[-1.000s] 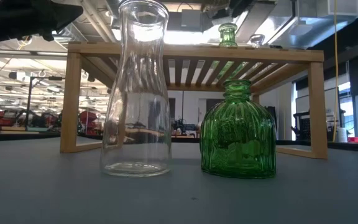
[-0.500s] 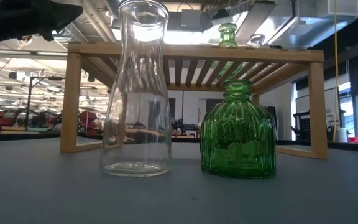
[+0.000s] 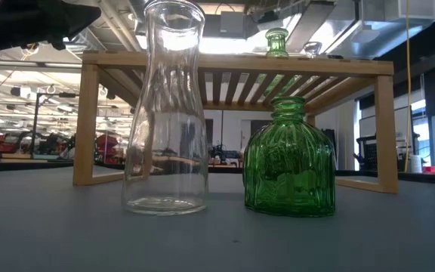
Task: Sort vases onto shelf
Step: Put the transparent bottle on the shelf
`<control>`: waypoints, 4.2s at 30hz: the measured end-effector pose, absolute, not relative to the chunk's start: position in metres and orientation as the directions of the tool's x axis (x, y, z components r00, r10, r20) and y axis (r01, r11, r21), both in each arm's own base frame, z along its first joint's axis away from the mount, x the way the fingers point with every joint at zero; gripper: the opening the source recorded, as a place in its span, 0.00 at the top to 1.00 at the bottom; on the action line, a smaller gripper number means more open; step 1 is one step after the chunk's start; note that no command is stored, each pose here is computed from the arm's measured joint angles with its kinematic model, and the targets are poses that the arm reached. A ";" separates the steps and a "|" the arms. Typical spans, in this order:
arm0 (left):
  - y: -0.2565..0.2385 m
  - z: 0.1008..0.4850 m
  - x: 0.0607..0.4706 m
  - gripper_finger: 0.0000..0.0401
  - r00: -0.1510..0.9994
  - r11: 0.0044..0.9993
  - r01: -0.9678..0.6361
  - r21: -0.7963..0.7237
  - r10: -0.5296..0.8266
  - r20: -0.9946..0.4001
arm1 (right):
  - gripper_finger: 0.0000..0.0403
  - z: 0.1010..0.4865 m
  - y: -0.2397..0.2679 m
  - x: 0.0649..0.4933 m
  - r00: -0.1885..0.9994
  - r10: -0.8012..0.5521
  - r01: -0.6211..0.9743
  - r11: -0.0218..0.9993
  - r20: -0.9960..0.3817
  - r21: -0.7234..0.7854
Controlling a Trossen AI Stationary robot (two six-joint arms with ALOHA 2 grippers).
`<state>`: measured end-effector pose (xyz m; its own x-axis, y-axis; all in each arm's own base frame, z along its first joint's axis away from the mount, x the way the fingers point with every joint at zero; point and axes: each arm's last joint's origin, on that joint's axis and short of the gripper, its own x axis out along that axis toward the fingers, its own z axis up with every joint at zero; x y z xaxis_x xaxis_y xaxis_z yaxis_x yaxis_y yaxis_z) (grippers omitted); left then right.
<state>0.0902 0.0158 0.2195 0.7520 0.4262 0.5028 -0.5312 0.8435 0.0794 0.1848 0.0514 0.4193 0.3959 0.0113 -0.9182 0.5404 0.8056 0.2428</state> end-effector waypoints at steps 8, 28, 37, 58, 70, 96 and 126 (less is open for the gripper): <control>0.016 0.219 0.090 0.91 0.752 0.843 -0.531 0.080 0.426 0.503 | 0.27 0.373 0.067 0.171 0.227 0.036 0.674 0.716 -0.973 0.183; 0.016 0.220 0.090 0.91 0.752 0.843 -0.532 0.080 0.426 0.503 | 0.27 0.302 0.089 0.154 -0.126 0.108 0.816 0.577 -0.986 -0.041; 0.016 0.220 0.090 0.91 0.752 0.842 -0.533 0.081 0.427 0.503 | 0.27 0.285 0.093 0.159 -0.112 0.149 0.817 0.577 -0.983 -0.006; 0.016 0.220 0.090 0.91 0.752 0.843 -0.532 0.081 0.427 0.503 | 0.27 0.252 0.099 0.160 -0.125 0.190 0.804 0.594 -0.974 0.013; 0.016 0.220 0.090 0.91 0.752 0.843 -0.532 0.082 0.426 0.503 | 0.35 0.243 0.098 0.157 -0.145 0.184 0.792 0.611 -0.972 -0.003; 0.016 0.220 0.090 0.91 0.751 0.842 -0.533 0.082 0.426 0.504 | 0.66 0.251 0.100 0.168 -0.004 0.117 0.666 0.741 -0.993 0.084; 0.016 0.221 0.089 0.91 0.745 0.842 -0.534 0.076 0.426 0.513 | 0.33 0.254 0.099 0.174 0.100 0.038 0.630 0.771 -0.994 0.092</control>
